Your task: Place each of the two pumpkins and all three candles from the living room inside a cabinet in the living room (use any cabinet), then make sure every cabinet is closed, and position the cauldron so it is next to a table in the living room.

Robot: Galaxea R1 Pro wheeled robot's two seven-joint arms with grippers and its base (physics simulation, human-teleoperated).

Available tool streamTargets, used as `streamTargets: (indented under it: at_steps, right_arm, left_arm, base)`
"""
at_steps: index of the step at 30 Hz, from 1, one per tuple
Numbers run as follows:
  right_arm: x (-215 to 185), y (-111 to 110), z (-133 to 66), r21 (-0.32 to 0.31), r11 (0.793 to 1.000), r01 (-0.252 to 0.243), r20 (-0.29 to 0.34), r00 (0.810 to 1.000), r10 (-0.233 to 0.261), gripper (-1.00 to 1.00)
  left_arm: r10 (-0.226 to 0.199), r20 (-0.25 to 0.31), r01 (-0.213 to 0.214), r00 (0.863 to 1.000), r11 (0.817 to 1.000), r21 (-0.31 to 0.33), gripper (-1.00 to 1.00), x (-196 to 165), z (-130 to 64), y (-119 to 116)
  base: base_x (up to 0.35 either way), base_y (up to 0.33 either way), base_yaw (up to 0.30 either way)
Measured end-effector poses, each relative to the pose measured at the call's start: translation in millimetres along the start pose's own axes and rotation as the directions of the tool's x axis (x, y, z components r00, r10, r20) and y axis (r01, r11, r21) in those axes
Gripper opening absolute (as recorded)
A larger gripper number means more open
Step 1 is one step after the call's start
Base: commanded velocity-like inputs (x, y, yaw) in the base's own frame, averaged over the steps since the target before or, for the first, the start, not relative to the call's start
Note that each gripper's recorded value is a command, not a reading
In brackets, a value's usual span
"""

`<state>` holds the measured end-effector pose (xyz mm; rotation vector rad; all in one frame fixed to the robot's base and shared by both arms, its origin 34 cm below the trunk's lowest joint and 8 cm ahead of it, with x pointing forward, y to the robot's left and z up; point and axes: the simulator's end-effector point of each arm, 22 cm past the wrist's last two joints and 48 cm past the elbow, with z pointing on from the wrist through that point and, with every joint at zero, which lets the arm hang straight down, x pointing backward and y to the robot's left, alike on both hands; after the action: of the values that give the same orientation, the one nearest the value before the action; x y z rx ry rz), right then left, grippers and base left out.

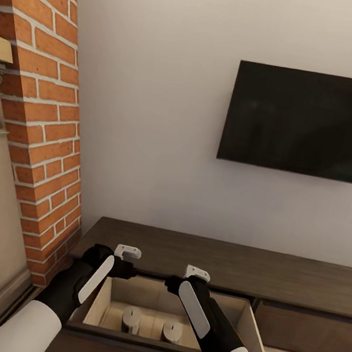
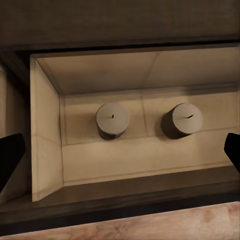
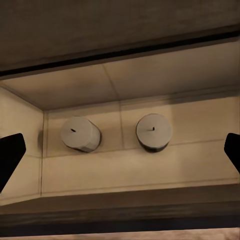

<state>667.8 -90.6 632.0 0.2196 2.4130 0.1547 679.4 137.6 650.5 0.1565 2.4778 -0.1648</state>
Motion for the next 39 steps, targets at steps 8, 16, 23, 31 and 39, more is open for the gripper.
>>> streamTargets:
  at_steps: [8, 16, 23, 31, 39]
  right_arm:
    - [-13, 4, -10.5, -0.001, 1.000, 0.000, 0.000, 1.000, 0.000, 1.00]
    - [-25, 7, -20.5, -0.001, 1.000, 0.000, -0.001, 1.000, 0.000, 1.00]
    - [-36, 10, -29.5, -0.001, 1.000, -0.001, -0.001, 1.000, 0.001, 1.00]
    - [-48, 13, -39.9, -0.002, 1.000, 0.000, -0.002, 1.000, 0.000, 1.00]
    - [-59, 16, -50.0, -0.001, 1.000, 0.000, -0.002, 1.000, 0.000, 1.00]
  left_arm:
    - [0.000, 0.000, 0.000, 1.000, 1.000, 0.000, 1.00, -13, -11.2, -1]
    - [0.000, -0.001, 0.000, 1.000, 1.000, 0.000, 1.00, -25, -22.0, -2]
    - [0.000, -0.002, 0.000, 1.000, 1.000, 0.000, 1.00, -35, -31.7, -2]
    - [0.000, -0.002, 0.001, 1.000, 1.000, 0.000, 1.00, -47, -42.8, -3]
    - [-0.001, -0.002, 0.001, 1.000, 1.000, 0.001, 1.00, -58, -53.8, -5]
  base:
    - [-0.010, 0.006, 0.086]
    - [-0.203, 0.152, 0.171]
    - [-0.273, 0.212, 0.253]
    - [-0.277, 0.220, 0.262]
    - [-0.276, 0.226, 0.263]
